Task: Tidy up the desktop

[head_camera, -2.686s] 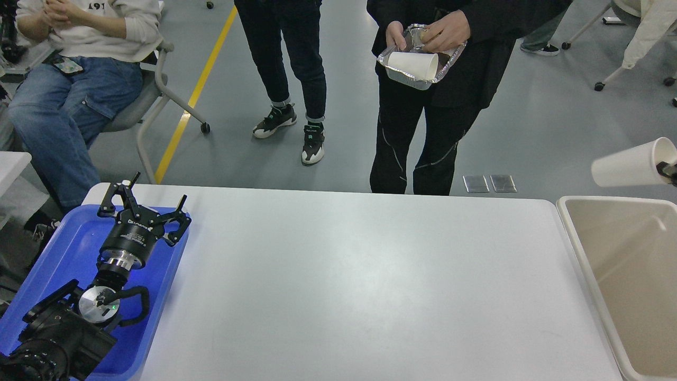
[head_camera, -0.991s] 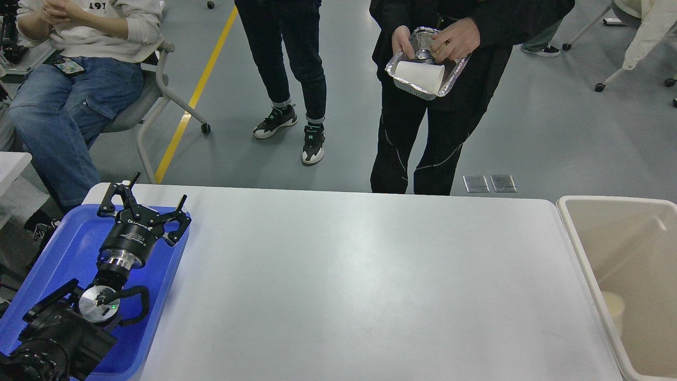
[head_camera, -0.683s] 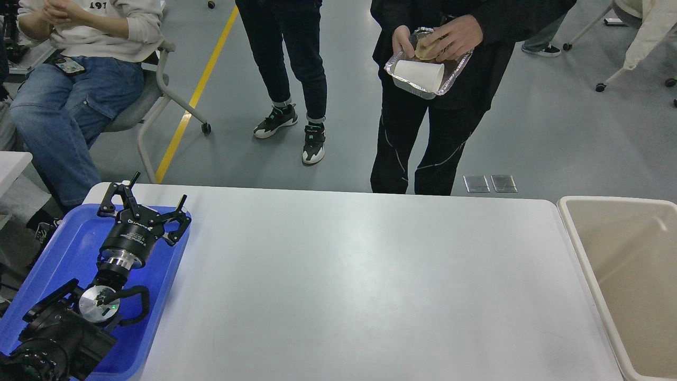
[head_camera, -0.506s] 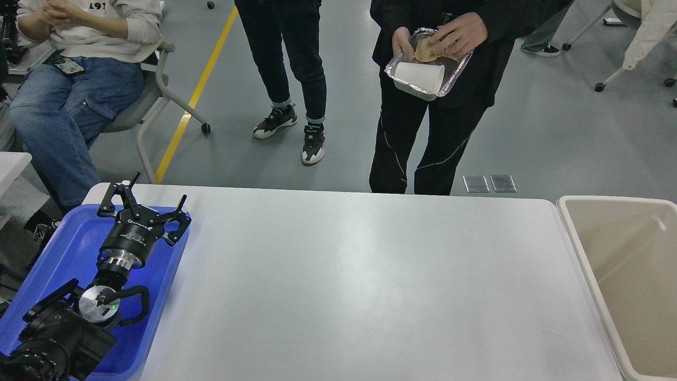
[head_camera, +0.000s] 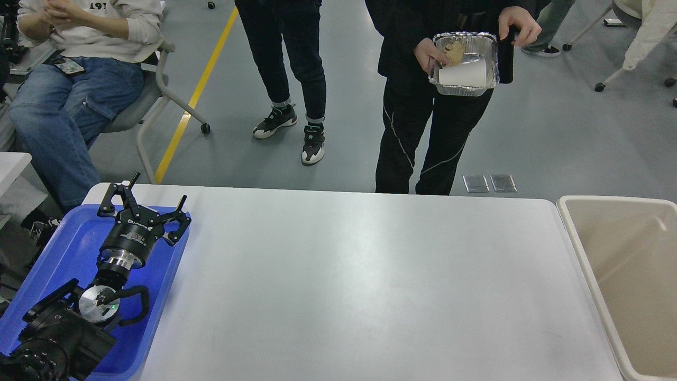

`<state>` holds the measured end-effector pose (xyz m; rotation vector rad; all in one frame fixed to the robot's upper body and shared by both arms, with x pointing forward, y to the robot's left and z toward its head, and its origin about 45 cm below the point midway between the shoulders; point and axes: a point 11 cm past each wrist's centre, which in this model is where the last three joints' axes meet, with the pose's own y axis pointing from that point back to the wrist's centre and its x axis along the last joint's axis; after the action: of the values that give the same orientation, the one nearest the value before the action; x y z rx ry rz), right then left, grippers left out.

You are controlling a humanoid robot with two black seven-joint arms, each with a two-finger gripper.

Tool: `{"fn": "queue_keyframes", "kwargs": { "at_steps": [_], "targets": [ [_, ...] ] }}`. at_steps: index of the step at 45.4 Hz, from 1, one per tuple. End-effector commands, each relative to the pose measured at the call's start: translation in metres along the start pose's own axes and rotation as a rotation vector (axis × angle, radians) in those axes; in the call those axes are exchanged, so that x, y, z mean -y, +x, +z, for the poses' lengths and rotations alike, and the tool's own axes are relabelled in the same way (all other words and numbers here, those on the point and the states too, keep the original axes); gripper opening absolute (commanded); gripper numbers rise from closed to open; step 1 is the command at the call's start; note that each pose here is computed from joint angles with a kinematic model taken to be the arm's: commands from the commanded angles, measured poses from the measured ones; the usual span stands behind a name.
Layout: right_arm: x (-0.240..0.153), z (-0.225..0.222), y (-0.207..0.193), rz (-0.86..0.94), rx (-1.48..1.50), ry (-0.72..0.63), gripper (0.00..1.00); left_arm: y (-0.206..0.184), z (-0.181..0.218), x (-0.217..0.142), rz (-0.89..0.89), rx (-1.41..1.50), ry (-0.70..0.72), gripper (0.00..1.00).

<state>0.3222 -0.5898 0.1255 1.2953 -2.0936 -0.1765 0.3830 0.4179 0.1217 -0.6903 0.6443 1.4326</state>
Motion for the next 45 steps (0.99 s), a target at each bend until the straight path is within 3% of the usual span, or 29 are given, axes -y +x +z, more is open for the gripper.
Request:
{"fn": "queue_keyframes", "kwargs": {
  "at_steps": [1,18,32,45],
  "targets": [
    [-0.013,-0.063,-0.033,-0.203,0.257,0.142,1.00,0.000,0.000,0.000,0.000,0.000,0.000,1.00],
    [-0.066,-0.151,-0.096,-0.462,0.642,0.404,1.00,0.000,0.000,0.000,0.000,0.000,0.000,1.00],
    [-0.102,-0.138,-0.180,-0.489,0.689,0.565,1.00,0.000,0.000,0.000,0.000,0.000,0.000,1.00],
    [-0.120,-0.112,-0.232,-0.541,0.717,0.511,1.00,0.000,0.000,0.000,0.000,0.000,0.000,1.00]
  ]
}}
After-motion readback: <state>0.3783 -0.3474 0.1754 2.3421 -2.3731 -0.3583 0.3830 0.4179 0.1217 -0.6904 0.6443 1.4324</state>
